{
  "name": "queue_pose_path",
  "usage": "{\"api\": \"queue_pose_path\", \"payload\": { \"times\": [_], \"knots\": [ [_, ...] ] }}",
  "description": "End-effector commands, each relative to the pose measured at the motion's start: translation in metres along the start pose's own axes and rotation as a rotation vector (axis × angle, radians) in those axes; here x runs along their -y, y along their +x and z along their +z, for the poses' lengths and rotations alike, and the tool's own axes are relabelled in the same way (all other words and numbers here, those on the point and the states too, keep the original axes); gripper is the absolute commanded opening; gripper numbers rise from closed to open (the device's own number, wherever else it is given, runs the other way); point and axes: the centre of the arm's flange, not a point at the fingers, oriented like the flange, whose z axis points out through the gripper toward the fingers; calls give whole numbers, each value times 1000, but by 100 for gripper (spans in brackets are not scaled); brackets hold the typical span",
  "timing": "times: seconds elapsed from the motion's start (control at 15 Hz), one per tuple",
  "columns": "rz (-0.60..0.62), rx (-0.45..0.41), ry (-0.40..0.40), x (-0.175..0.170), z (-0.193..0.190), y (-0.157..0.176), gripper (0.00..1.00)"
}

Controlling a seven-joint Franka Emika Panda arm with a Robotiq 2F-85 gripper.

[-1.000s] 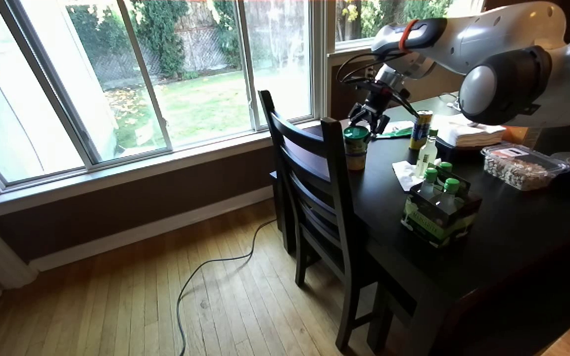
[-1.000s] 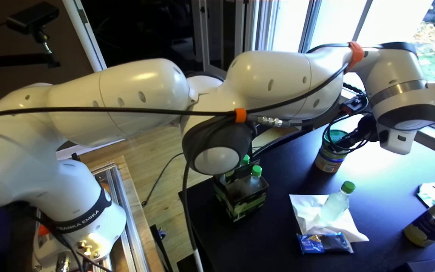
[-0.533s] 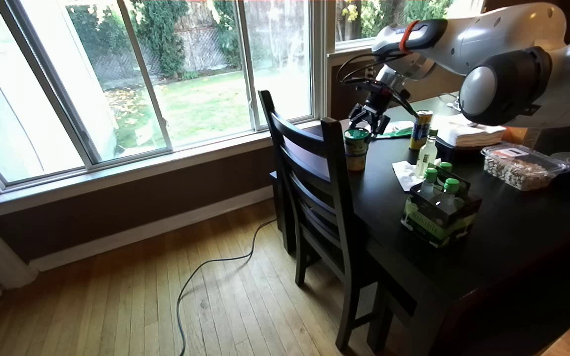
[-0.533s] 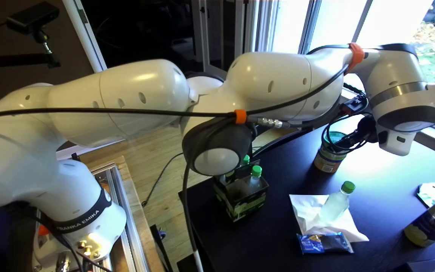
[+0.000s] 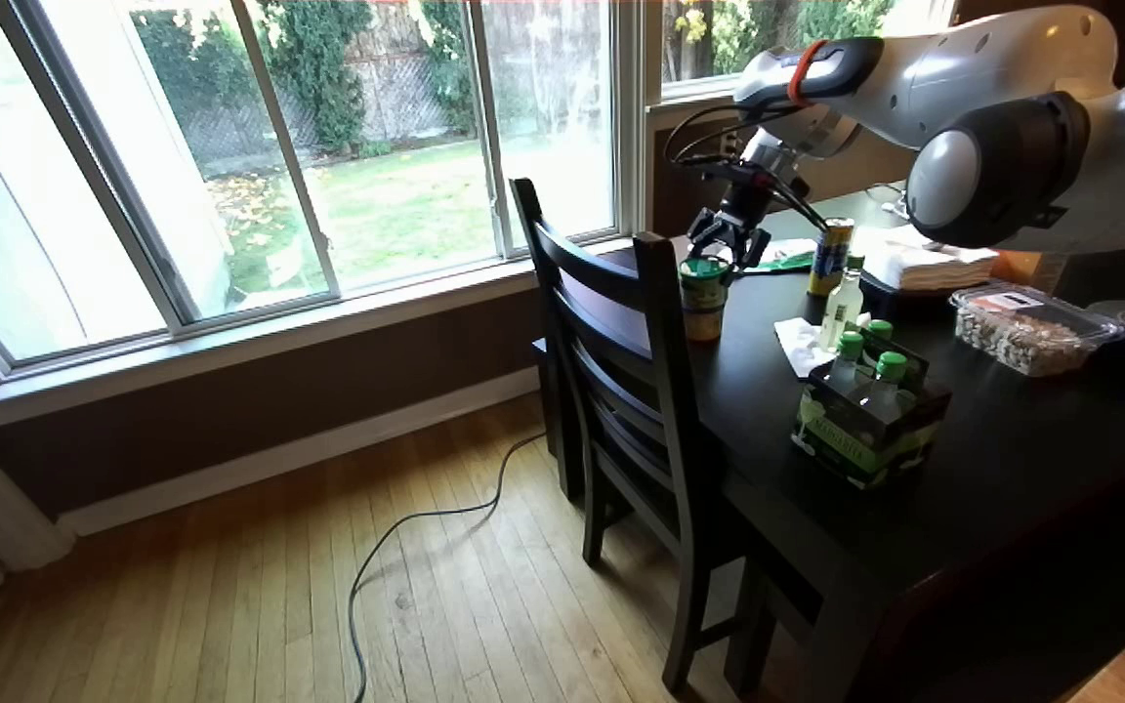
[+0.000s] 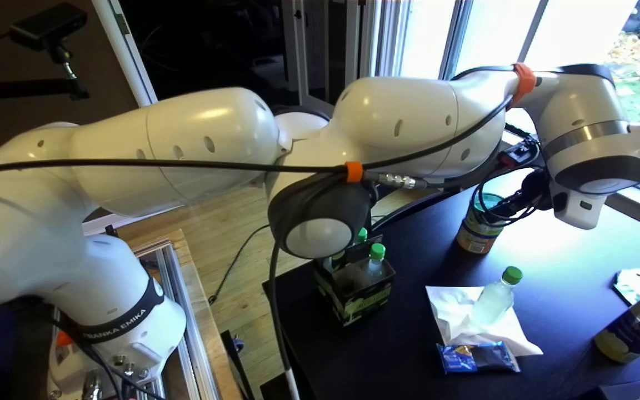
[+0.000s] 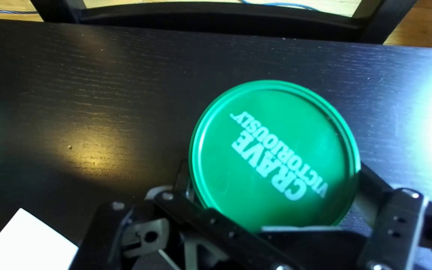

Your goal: Put the green can on top of the yellow can

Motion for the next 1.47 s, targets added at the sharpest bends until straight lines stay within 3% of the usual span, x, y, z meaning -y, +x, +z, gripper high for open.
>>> {"api": "queue_pose_path", "payload": {
  "times": [0.0,1.4],
  "knots": [
    [11,64,-17,41,-12,16,100],
    [-2,85,-5,41,-11,17,100]
  ]
}}
